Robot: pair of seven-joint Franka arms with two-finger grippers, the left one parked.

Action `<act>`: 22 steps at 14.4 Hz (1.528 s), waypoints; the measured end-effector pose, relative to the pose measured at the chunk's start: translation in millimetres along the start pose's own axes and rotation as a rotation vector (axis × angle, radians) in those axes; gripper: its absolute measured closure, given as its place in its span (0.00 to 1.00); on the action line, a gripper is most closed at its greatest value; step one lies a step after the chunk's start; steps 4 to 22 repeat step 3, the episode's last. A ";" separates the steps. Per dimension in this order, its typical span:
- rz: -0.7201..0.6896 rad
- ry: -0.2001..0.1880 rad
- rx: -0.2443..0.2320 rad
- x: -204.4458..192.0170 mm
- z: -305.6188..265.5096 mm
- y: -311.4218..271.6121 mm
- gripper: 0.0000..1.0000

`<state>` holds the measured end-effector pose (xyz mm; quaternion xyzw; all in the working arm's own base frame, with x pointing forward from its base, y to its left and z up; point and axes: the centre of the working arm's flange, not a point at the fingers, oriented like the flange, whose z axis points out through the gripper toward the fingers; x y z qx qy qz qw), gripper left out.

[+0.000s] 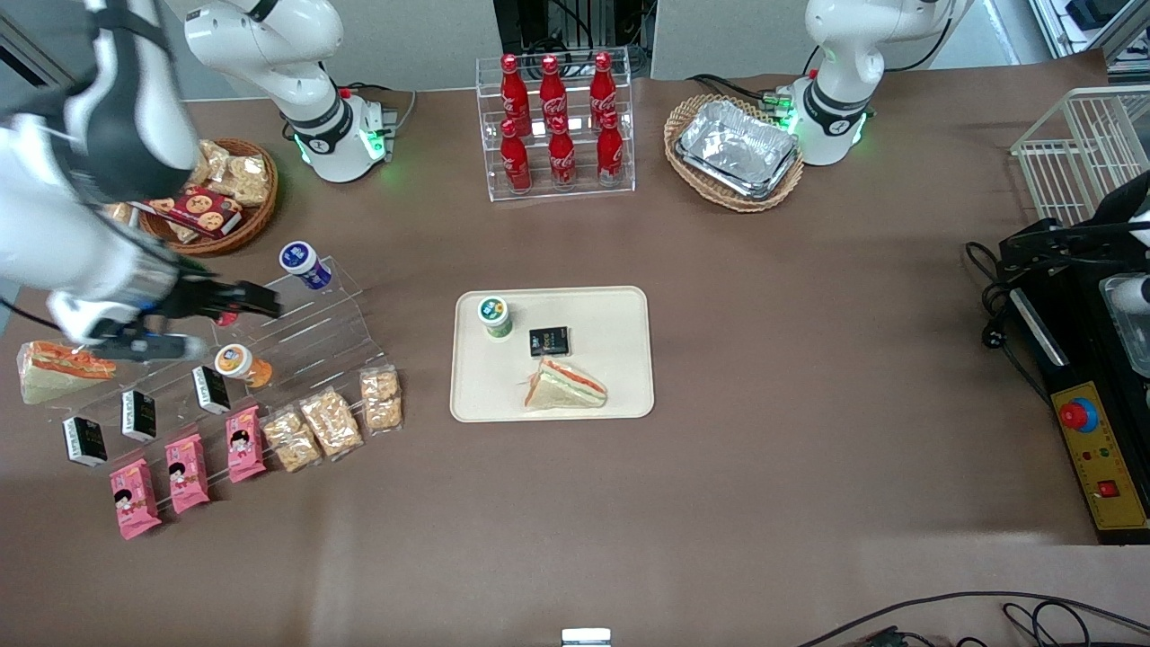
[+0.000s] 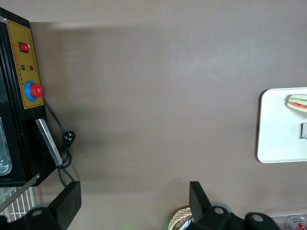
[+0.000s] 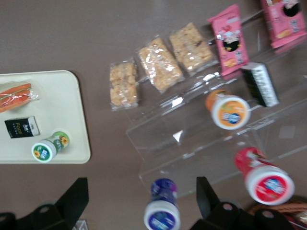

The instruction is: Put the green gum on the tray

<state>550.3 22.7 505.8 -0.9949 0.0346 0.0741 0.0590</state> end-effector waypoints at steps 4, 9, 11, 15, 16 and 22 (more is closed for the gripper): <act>0.015 0.004 -0.014 -2.1 -42.3 39.5 0.00; 0.015 0.004 -0.014 -2.1 -42.3 39.5 0.00; 0.015 0.004 -0.014 -2.1 -42.3 39.5 0.00; 0.015 0.004 -0.014 -2.1 -42.3 39.5 0.00; 0.015 0.004 -0.014 -2.1 -42.3 39.5 0.00; 0.015 0.004 -0.014 -2.1 -42.3 39.5 0.00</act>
